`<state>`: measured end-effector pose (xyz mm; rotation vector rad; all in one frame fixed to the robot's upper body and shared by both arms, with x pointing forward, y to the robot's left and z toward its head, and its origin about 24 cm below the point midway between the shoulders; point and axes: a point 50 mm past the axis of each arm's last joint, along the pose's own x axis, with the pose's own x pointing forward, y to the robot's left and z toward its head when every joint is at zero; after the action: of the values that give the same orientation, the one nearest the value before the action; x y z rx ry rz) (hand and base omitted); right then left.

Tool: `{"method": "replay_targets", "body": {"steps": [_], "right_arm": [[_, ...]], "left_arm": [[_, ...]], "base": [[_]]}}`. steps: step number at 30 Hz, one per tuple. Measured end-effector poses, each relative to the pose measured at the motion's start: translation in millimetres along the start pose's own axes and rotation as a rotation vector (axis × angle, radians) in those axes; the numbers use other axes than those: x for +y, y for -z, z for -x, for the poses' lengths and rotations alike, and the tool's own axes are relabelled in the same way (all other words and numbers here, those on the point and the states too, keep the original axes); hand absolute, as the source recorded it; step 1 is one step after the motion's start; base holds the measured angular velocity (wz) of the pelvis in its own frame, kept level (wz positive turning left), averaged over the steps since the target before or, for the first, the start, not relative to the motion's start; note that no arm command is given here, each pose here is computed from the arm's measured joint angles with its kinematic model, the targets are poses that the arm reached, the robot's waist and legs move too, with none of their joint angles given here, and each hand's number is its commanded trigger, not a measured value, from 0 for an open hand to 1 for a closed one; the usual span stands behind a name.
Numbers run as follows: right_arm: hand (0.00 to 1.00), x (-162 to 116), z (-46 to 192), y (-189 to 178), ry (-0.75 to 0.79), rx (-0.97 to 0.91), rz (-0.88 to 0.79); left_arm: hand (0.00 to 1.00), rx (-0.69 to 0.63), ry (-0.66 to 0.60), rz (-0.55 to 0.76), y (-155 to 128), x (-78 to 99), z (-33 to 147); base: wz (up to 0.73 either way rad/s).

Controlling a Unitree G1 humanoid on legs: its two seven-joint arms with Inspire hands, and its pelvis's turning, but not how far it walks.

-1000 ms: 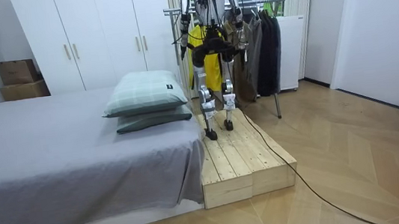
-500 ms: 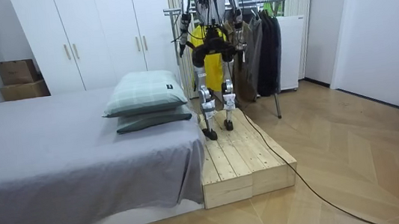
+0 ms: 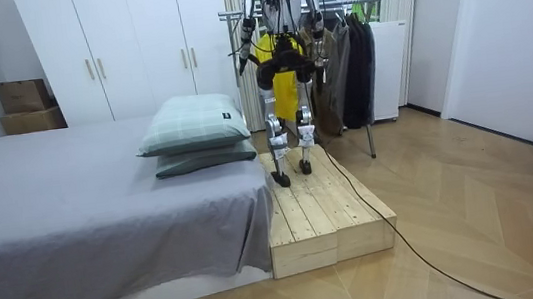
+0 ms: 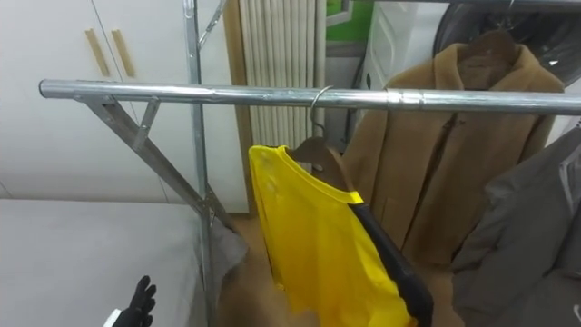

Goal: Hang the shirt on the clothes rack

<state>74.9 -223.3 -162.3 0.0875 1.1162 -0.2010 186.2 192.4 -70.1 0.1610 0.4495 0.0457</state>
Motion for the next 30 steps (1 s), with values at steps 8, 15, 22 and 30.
{"method": "replay_targets", "body": {"steps": [8,15,22,30], "right_arm": [[0.0,6,-1,-4,-0.026,-0.017,0.039],[0.0,10,-1,-9,-0.054,-0.032,0.168],[0.0,16,-3,-14,-0.105,-0.034,0.24],[0.0,25,-4,-12,-0.136,-0.027,0.251]], "left_arm": [[0.0,-0.003,0.009,-0.011,0,-4.0,0.1],[0.0,-0.006,0.023,-0.005,-1,-9.3,0.1],[0.0,-0.008,0.027,0.008,-1,-13.6,0.3],[0.0,-0.002,0.037,0.018,1,-15.4,1.4]], "base": [[0.0],[0.0],[0.08],[0.51]]}}
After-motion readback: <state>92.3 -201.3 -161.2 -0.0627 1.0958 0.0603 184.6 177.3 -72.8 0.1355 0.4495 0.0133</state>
